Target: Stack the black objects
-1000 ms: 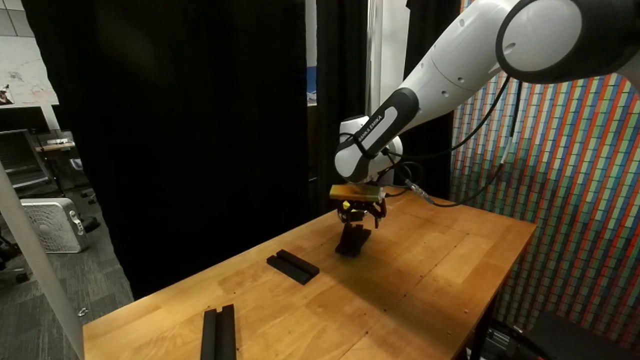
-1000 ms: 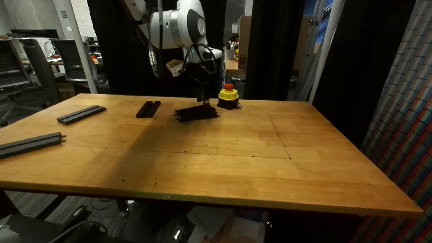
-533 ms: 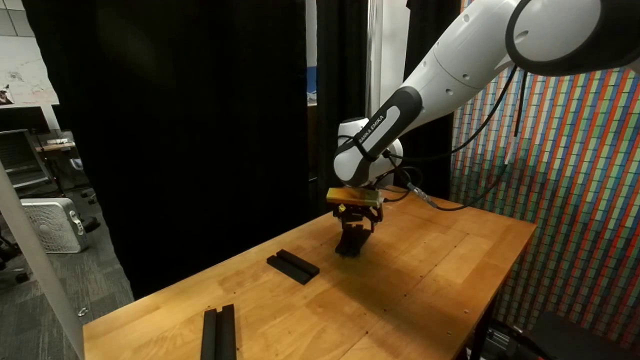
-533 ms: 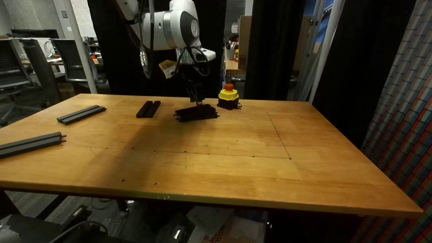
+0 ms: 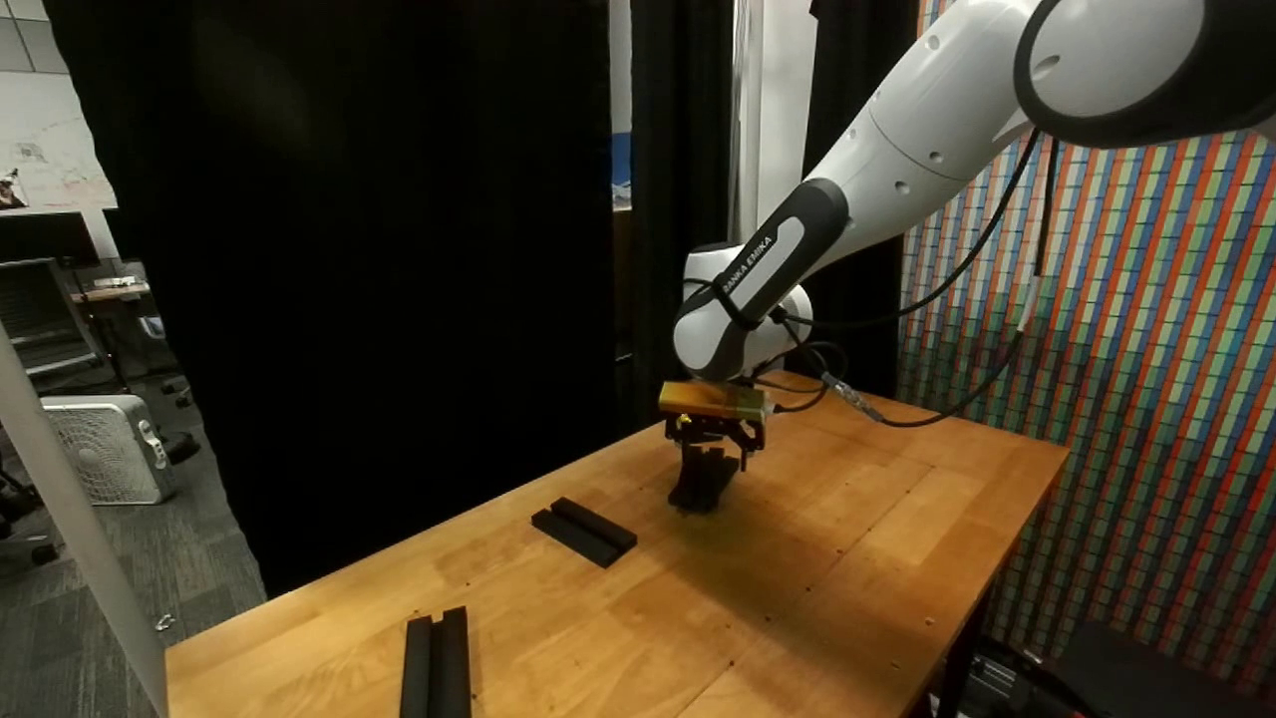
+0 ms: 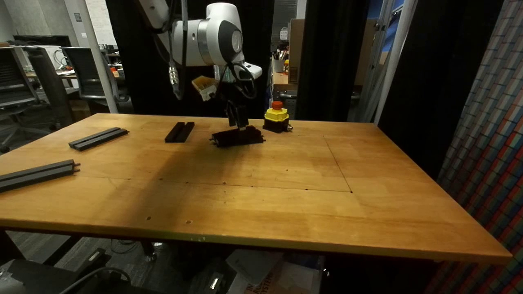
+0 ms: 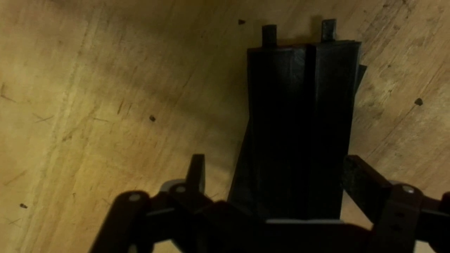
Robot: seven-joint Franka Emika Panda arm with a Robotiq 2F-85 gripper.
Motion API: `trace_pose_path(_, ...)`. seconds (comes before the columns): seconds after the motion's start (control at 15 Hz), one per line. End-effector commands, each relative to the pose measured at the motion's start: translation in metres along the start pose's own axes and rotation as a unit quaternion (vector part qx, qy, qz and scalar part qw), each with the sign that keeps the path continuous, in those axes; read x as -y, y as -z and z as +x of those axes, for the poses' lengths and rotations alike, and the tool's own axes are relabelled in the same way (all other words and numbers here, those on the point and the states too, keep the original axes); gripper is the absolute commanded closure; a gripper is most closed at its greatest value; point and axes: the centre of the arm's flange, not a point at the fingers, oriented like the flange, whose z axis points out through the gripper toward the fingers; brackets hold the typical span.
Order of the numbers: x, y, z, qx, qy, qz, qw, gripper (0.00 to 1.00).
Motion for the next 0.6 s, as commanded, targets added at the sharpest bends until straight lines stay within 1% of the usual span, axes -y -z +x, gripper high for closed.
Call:
trace_pose_path(0.0, -0.0003, 0.0129, -0.0048, 0.003, 0.022, 0.023, 0.9995, 0.00)
trace_pose_path(0.53, 0.0056, 0.0074, -0.0050, 0.020, 0.044, 0.036, 0.9982, 0.00)
